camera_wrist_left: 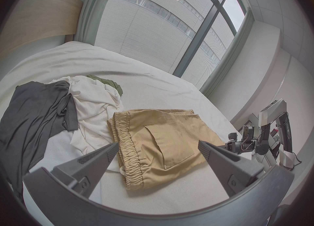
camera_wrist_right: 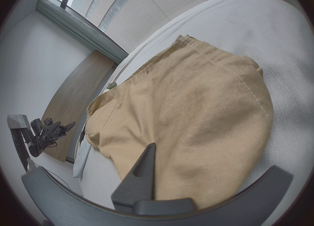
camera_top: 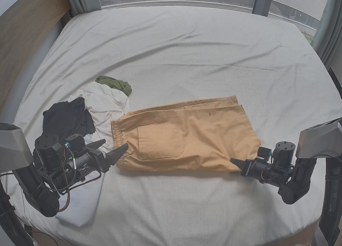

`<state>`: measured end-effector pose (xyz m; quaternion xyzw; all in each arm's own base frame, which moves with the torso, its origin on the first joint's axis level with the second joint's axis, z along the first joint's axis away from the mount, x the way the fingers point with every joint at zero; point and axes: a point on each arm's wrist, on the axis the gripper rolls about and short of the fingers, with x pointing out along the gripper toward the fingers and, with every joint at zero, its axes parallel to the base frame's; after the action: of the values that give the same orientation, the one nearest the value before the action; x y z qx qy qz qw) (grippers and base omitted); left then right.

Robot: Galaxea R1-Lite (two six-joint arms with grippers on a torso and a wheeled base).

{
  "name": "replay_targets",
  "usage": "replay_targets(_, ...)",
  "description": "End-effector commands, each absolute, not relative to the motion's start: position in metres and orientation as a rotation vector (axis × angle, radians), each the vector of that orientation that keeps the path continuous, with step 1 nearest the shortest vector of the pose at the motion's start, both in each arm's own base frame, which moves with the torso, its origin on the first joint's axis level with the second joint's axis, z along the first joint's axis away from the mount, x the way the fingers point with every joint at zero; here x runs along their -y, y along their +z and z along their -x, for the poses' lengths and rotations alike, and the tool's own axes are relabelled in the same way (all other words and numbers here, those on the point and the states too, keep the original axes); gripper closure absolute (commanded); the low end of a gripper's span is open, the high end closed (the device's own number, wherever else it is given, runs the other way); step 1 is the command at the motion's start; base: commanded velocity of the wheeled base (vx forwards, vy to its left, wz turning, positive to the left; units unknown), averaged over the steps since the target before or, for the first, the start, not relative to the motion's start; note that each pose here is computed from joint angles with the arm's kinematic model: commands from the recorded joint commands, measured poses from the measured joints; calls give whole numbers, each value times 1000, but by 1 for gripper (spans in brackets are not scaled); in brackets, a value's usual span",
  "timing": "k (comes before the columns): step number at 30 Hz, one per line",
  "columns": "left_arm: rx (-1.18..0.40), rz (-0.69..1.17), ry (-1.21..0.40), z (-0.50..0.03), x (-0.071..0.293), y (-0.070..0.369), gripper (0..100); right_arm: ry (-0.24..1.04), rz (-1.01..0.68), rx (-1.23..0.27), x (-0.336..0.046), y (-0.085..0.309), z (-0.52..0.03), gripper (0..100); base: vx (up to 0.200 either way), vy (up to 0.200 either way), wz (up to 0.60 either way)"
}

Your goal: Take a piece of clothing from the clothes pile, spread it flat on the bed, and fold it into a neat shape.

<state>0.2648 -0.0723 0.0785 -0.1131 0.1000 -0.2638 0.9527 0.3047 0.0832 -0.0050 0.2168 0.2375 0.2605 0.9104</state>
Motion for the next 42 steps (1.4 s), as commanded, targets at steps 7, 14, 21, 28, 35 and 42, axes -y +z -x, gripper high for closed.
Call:
replay_targets(7, -203, 230, -542, -264, 74, 79, 0, 507, -399, -533, -67, 3, -275, 100, 0, 0, 0)
replay_targets(14, -203, 230, -544, -264, 74, 79, 0, 497, -345, -611, -59, 1, -244, 100, 0, 0, 0)
replay_targets(21, -205, 229, -546, -263, 75, 78, 0, 454, -299, -657, -54, 3, -222, 100, 0, 0, 0)
replay_targets(28, -206, 229, -548, -263, 75, 78, 0, 444, -282, -693, -50, 4, -208, 100, 0, 0, 0)
replay_targets(35, -210, 231, -549, -263, 76, 77, 0, 434, -268, -728, -47, 2, -206, 100, 0, 0, 0)
replay_targets(42, -210, 229, -552, -263, 77, 77, 0, 423, -259, -798, -45, 3, -198, 100, 0, 0, 0)
